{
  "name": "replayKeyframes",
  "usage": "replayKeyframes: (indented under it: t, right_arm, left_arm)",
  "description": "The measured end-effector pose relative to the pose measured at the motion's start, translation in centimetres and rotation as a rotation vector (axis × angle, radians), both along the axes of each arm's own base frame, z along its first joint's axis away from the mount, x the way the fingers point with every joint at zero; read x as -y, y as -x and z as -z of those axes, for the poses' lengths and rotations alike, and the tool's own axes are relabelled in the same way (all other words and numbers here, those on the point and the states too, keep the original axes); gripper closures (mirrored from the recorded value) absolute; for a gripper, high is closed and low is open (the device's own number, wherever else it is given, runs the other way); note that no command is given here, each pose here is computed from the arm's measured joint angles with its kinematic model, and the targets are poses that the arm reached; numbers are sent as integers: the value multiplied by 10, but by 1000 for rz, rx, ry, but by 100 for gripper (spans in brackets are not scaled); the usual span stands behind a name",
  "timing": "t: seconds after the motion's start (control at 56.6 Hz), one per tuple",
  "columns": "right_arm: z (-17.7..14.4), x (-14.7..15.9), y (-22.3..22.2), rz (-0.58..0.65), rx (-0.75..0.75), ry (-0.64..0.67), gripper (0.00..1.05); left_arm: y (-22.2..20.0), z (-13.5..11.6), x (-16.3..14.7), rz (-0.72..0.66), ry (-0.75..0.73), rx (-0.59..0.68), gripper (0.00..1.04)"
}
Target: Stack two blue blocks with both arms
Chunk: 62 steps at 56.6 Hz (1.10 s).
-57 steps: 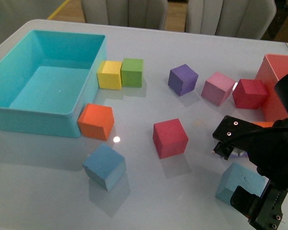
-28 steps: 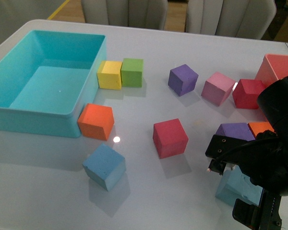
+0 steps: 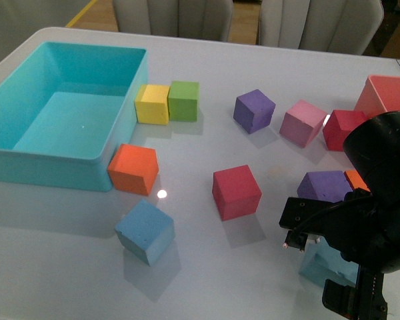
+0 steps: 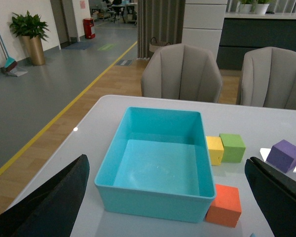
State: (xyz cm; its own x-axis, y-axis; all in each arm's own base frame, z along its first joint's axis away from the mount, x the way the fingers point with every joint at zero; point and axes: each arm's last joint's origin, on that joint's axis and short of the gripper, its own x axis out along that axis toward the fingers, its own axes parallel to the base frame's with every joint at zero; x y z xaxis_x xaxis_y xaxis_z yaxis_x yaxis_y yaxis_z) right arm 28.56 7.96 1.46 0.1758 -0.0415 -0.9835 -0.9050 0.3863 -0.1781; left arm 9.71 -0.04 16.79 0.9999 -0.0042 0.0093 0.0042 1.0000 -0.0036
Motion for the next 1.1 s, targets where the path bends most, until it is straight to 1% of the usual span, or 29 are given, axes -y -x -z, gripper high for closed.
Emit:
replayKeyframes:
  t: [0.177, 0.301, 0.389, 0.46, 0.636, 0.795, 0.955, 1.008, 1.096]
  right_arm:
    - [0, 0, 0, -17, -4, 4, 48]
    - [-3, 0, 1, -25, -11, -7, 57]
    - [-9, -1, 1, -31, -19, -44, 59]
    - [-20, -3, 0, -30, -4, -86, 60]
    - [-65, -11, -13, -12, 80, -226, 62]
    - [-102, -24, -44, 40, 192, -319, 63]
    - [-114, -38, -75, 98, 253, -339, 61]
    - [-114, -45, -87, 120, 260, -342, 58]
    - [-110, -54, -102, 147, 259, -342, 58]
  left_arm:
    - [0, 0, 0, 0, 0, 0, 9]
    - [0, 0, 0, 0, 0, 0, 9]
    - [0, 0, 0, 0, 0, 0, 9]
    - [0, 0, 0, 0, 0, 0, 9]
    - [0, 0, 0, 0, 0, 0, 9]
    - [0, 0, 0, 0, 0, 0, 9]
    - [0, 0, 0, 0, 0, 0, 9]
    - [0, 0, 0, 0, 0, 0, 9]
    - [0, 0, 0, 0, 0, 0, 9]
